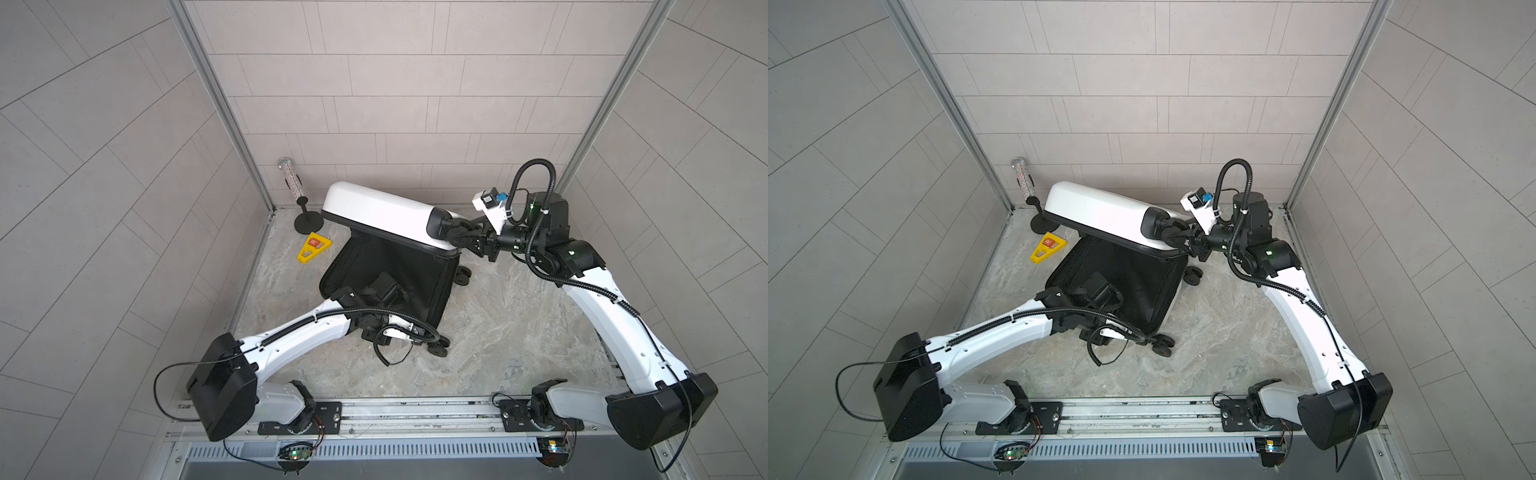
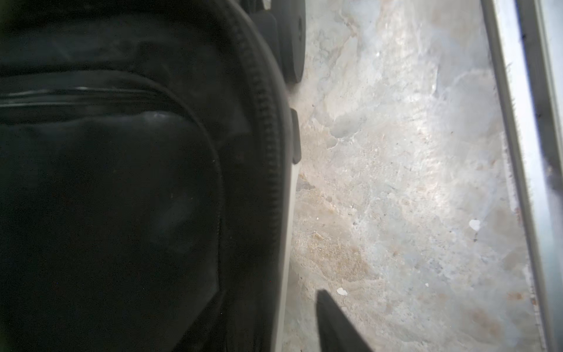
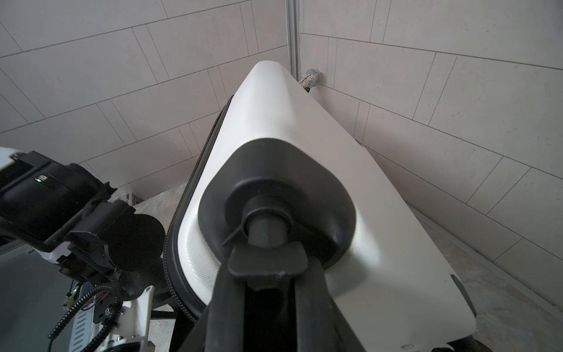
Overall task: Open the suitcase zippers
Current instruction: Open the suitcase at the center of the board.
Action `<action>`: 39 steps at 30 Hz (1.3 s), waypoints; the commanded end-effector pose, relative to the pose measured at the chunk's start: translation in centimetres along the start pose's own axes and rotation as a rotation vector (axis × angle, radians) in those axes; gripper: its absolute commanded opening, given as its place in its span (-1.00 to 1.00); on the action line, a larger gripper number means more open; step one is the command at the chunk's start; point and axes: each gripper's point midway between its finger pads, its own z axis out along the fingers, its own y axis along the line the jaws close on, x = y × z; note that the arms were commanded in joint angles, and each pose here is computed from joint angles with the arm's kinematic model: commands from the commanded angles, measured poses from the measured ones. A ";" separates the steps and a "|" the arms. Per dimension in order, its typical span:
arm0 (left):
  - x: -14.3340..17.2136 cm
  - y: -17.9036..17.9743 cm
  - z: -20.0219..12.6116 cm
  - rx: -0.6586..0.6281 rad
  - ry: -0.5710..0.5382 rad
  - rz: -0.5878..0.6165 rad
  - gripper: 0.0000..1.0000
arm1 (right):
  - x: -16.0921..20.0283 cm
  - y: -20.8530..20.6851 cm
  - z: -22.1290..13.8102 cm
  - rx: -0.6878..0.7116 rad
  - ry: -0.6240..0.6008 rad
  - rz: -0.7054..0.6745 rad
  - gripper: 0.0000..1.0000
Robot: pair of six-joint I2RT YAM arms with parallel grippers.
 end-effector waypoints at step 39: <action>-14.4 -5.0 1.0 0.071 -0.163 -0.391 -1.00 | 14.7 -39.4 3.9 0.585 -0.424 1.007 -0.37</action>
